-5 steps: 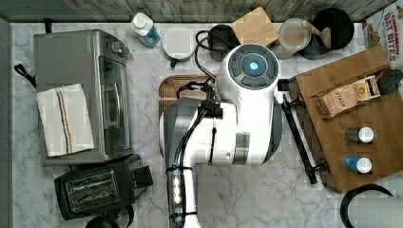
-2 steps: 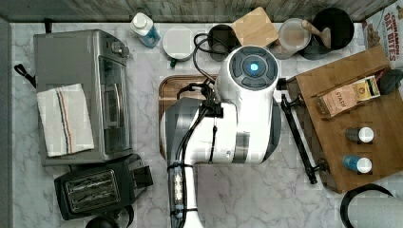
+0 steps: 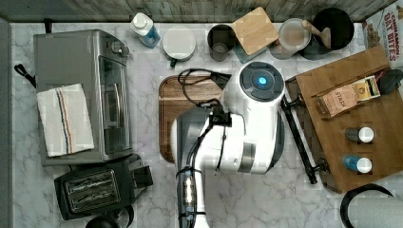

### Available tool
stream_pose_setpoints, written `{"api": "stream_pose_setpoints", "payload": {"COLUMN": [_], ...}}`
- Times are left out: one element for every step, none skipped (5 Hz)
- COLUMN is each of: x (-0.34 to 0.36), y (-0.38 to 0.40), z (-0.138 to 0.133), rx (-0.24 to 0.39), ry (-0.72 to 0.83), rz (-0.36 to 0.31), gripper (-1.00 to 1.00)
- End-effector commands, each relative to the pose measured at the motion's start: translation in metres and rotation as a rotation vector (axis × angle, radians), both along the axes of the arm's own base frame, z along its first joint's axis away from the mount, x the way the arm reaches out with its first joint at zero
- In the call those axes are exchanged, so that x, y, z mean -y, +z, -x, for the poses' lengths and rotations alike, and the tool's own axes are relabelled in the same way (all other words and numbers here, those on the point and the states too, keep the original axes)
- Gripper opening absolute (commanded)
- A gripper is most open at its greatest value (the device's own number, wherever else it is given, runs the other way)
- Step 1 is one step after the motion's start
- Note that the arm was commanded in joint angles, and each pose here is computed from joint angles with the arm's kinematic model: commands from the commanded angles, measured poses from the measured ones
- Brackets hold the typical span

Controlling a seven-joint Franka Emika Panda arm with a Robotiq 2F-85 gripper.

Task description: Open the drawer.

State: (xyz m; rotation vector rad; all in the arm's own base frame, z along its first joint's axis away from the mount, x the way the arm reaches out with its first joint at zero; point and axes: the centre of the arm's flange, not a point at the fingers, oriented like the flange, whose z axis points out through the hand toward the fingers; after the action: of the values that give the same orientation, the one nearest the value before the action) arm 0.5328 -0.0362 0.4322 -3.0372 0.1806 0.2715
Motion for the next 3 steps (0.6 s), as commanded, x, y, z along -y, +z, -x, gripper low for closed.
{"api": "stream_pose_setpoints", "payload": {"x": [0.113,0.149,0.169], "y": [0.008,-0.009,-0.027], "z": [0.059,0.06,0.063], "rx": [0.185,0.187,0.217], "ry": [0.323,0.418,0.482], "rz": [-0.033,-0.028,0.015], "gripper": [1.0,1.0,1.0]}}
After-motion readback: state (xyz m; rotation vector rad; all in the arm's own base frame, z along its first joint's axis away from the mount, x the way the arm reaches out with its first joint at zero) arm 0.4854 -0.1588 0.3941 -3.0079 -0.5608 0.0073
